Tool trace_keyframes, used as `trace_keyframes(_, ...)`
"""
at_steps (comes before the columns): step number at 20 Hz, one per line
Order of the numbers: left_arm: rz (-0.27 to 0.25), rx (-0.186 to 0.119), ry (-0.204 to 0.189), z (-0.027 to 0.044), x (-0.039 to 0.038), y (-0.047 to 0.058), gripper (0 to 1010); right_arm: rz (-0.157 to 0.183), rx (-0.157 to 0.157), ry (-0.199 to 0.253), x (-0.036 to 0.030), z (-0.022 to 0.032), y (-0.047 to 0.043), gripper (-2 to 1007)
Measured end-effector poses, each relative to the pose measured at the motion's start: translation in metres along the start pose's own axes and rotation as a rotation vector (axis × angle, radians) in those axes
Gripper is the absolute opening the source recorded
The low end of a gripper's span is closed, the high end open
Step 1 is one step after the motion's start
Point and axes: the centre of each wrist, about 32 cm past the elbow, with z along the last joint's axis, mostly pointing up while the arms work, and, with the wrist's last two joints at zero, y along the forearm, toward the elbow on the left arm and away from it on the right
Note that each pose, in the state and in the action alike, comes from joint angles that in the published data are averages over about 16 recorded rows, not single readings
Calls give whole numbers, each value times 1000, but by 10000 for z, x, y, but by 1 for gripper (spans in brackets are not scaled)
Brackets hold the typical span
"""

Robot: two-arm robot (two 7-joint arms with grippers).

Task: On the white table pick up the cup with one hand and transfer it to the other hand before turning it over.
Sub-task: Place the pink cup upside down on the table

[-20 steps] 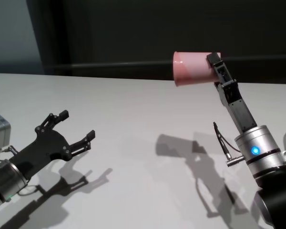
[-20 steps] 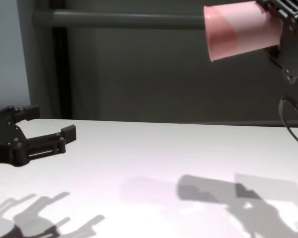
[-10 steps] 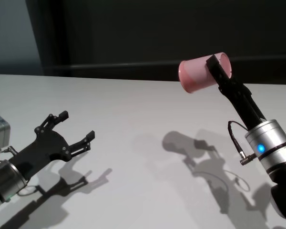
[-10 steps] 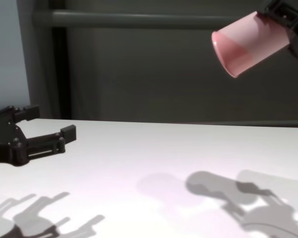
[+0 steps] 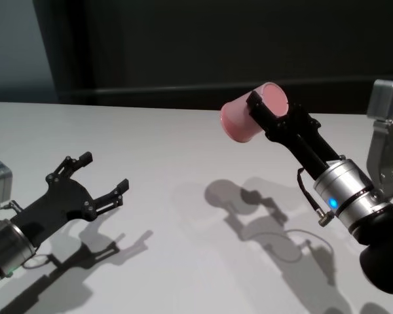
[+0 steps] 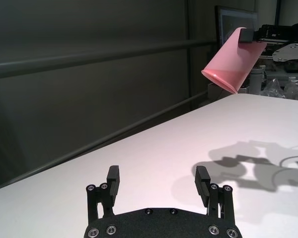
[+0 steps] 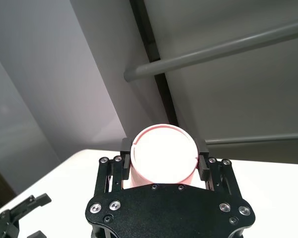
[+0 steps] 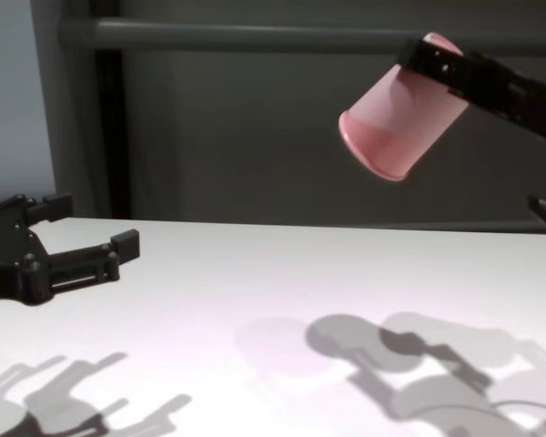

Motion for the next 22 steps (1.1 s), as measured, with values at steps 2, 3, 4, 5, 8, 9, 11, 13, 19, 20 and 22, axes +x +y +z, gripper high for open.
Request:
trace_keyframes(2,0,0,0,0,0,0,1001,1,-38,-41,-28,-11,27,736)
trace_keyframes(3,0,0,0,0,0,0,1001,1,-57,-60,-41,-19,40,736)
trace_keyframes(4,0,0,0,0,0,0,1001,1,-76,-79,-54,-28,53,736)
trace_keyframes(5,0,0,0,0,0,0,1001,2,-94,-96,-67,-39,65,736)
trace_keyframes(8,0,0,0,0,0,0,1001,4,-148,-141,-99,-78,98,736)
trace_keyframes(9,0,0,0,0,0,0,1001,5,-165,-156,-109,-93,109,736)
trace_keyframes(11,0,0,0,0,0,0,1001,7,-198,-183,-127,-127,130,736)
trace_keyframes(13,0,0,0,0,0,0,1001,10,-227,-208,-142,-162,150,736)
trace_keyframes(19,0,0,0,0,0,0,1001,20,-291,-267,-163,-270,198,736)
trace_keyframes(20,0,0,0,0,0,0,1001,22,-300,-275,-163,-289,205,736)
trace_keyframes(22,0,0,0,0,0,0,1001,24,-318,-288,-161,-327,218,736)
